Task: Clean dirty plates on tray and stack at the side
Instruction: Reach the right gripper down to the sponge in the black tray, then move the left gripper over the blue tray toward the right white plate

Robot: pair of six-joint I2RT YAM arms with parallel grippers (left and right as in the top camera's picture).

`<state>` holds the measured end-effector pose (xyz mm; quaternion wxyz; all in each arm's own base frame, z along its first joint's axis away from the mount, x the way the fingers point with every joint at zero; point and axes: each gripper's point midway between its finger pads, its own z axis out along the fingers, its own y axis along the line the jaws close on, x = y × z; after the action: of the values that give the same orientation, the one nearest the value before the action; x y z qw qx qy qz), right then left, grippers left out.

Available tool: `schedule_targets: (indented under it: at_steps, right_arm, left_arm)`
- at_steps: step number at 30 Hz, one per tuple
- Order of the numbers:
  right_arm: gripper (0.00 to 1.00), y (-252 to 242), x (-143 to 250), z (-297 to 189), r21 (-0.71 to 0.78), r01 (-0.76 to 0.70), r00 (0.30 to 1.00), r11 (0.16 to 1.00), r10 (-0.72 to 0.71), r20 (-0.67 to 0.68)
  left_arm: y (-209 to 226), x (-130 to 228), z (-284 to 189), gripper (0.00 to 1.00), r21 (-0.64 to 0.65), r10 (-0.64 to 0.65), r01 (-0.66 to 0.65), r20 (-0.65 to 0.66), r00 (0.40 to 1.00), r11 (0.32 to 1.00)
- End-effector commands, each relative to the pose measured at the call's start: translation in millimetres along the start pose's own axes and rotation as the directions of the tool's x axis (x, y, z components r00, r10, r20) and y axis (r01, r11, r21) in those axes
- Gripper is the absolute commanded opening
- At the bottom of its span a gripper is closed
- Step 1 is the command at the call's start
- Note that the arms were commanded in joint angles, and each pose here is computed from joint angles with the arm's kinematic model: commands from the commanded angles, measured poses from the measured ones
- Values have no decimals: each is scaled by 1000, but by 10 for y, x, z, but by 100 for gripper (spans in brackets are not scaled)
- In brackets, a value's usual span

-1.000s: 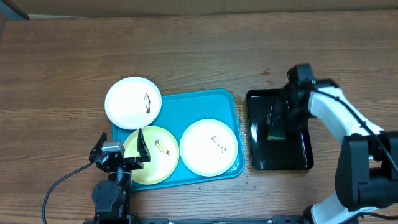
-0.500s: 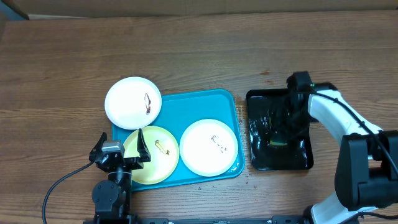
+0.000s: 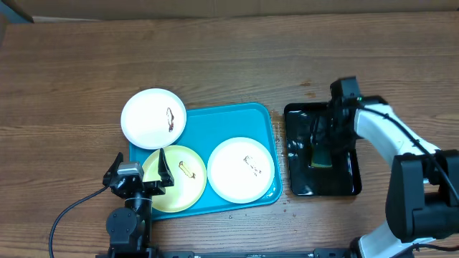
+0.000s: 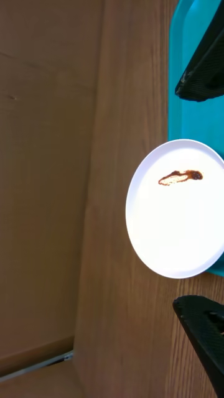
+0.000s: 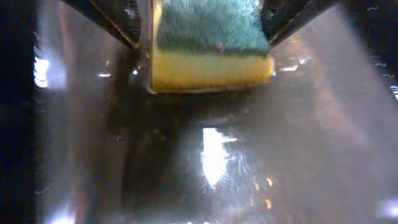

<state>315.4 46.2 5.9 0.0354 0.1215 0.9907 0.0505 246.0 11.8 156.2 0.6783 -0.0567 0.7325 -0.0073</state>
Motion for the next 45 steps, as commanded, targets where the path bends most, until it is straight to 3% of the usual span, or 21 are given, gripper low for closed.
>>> schedule_targets:
  at_steps: [1, 3, 5, 6, 7, 10, 12, 32, 34, 38, 41, 45]
  right_arm:
    - [22, -84, 91, 144, 25, -5, 1000, 1000, 4, 5]
    - [13, -78, 71, 167, 19, -4, 1000, 1000, 3, 20]
    - [14, -69, 53, 155, 17, -3, 1000, 1000, 2, 24]
    - [19, -68, 52, 141, 19, -2, 1000, 1000, 2, 20]
    - [31, -64, 51, 104, 22, 0, 1000, 1000, 0, 10]
    - [54, -52, 49, -13, 32, -2, 1000, 999, 2, -19]
    - [61, -51, 62, -99, 42, -3, 999, 999, 4, -43]
    - [61, 28, 46, -375, 25, 20, 997, 999, -18, -80]
    - [61, 56, -5, -493, 22, 21, 997, 1000, -20, -69]
    - [62, 85, -54, -682, 18, 23, 999, 1000, -22, -49]
    - [62, 78, -21, -730, 19, 22, 998, 1000, -21, -52]
    - [62, 51, 56, -734, 30, 16, 997, 999, -14, -82]
  left_arm:
    - [-20, -4, -3, 100, 10, 26, -26, 6, 1000, 1000]
    - [-19, -3, -2, 100, 10, 26, -26, 5, 1000, 1000]
    - [-20, -4, -3, 100, 10, 26, -26, 6, 1000, 1000]
    - [-20, -4, -3, 100, 10, 26, -26, 6, 1000, 1000]
    - [-19, -3, -2, 100, 10, 26, -26, 5, 1000, 1000]
    - [-20, -4, -3, 100, 10, 26, -26, 6, 1000, 1000]
    - [-20, -4, -3, 100, 10, 26, -26, 6, 1000, 1000]
    - [18, -163, -9, 100, -16, 25, -24, 71, 997, 1000]
    - [7, -295, -22, 100, -13, 21, -20, 124, 992, 1000]
    - [-373, -900, -218, 100, 195, -22, -36, 286, 958, 980]
    - [-489, -1268, -430, 100, 278, -140, 71, 237, 961, 958]
    - [-748, -1567, -741, 100, 398, -163, 120, 75, 984, 909]
